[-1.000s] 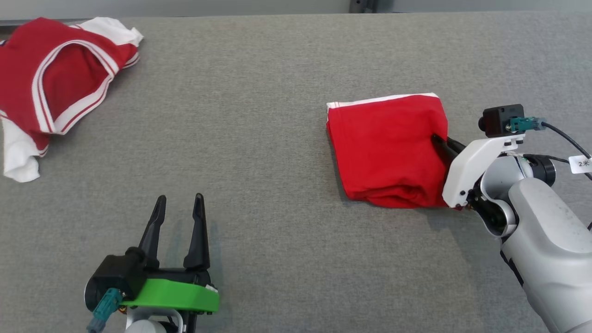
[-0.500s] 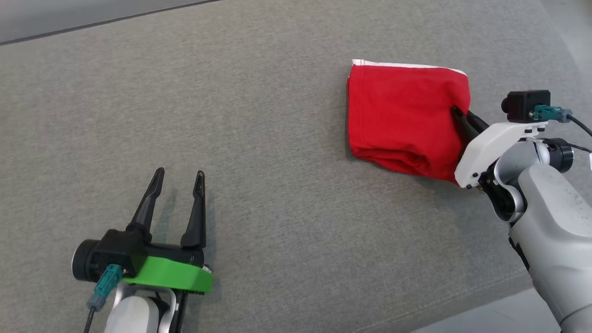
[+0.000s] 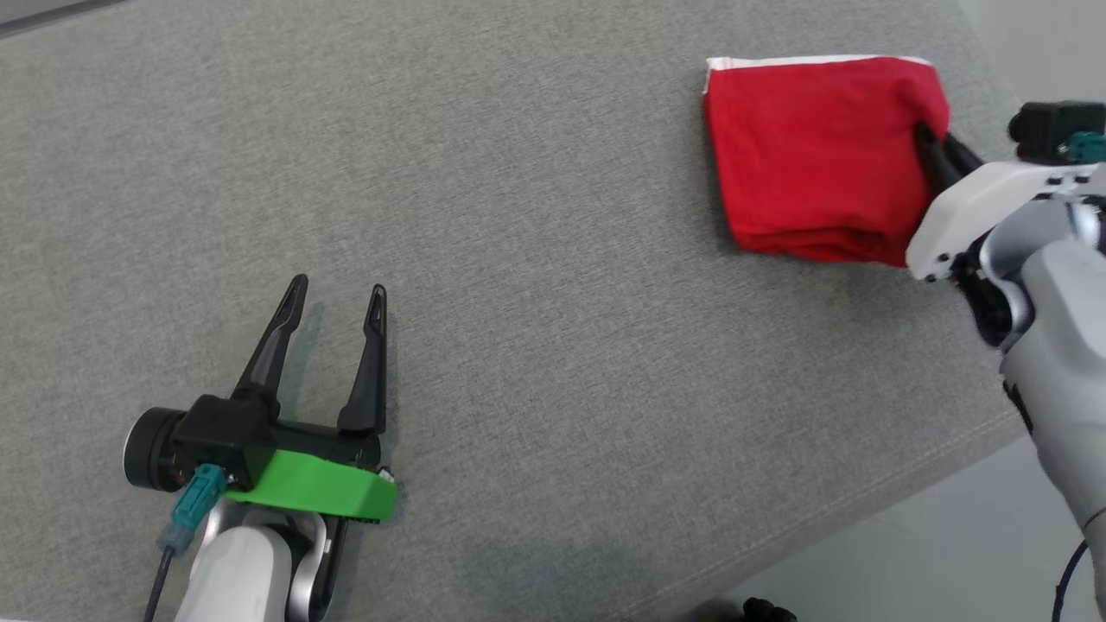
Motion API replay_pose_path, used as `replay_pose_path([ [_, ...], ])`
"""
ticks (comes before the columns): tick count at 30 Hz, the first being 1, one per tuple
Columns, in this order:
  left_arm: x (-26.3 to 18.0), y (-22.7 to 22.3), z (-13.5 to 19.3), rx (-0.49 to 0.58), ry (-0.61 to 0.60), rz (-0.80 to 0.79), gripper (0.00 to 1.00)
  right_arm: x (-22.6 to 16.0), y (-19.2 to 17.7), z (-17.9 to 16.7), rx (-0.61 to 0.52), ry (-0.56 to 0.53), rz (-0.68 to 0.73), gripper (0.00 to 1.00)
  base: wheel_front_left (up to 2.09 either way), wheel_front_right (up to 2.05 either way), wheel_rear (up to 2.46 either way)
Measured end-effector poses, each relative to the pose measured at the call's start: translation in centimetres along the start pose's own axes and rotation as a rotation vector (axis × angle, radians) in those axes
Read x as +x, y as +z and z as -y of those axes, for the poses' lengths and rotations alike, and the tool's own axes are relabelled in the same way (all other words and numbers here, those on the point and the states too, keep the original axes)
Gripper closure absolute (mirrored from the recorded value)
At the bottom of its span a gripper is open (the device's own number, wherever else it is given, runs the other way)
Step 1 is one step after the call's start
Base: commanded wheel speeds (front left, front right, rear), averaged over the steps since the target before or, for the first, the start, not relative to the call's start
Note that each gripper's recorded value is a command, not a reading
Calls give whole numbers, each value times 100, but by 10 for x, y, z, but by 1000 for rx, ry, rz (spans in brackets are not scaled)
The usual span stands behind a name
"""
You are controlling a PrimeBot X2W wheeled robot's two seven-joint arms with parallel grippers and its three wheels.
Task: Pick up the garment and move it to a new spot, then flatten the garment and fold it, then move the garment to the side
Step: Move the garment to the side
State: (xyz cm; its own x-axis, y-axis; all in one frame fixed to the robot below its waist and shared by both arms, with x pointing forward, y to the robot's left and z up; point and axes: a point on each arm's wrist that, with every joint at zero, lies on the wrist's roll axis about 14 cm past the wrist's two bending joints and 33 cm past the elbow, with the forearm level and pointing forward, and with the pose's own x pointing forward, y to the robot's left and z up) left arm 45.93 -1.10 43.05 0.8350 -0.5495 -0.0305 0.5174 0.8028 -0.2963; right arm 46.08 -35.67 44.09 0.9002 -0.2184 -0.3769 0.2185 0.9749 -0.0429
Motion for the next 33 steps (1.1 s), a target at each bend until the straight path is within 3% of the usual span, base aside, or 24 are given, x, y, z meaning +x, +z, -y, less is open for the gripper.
replay_pose_path([
  [11, -27, 7, -48, 33, 150, 8, 0, 58, 41, 19, -204, -37, 15, 100, 0, 0, 0],
  [12, -33, 5, -55, 34, 174, 3, 0, 68, 43, 23, -258, -47, 0, 100, 0, 0, 0],
  [16, -41, 1, -66, 32, 213, -4, 0, 85, 43, 30, -300, -70, -13, 100, 0, 0, 0],
  [17, -43, -1, -68, 31, 222, -8, 0, 89, 39, 27, -319, -65, -21, 88, 0, 0, 0],
  [18, -45, -3, -70, 29, 230, -14, 0, 92, 34, 25, -333, -60, -35, 55, 0, 0, 0],
  [19, -46, -5, -73, 27, 239, -18, 0, 95, 32, 23, -340, -56, -33, 0, 0, 0, 0],
  [27, -52, -8, -74, 25, 253, -25, 0, 98, 34, 11, -307, -46, 29, 0, 0, 0, 0],
  [33, -51, 5, -63, 28, 232, 5, 0, 85, 58, -17, -284, 14, 128, 0, 0, 0, 0],
])
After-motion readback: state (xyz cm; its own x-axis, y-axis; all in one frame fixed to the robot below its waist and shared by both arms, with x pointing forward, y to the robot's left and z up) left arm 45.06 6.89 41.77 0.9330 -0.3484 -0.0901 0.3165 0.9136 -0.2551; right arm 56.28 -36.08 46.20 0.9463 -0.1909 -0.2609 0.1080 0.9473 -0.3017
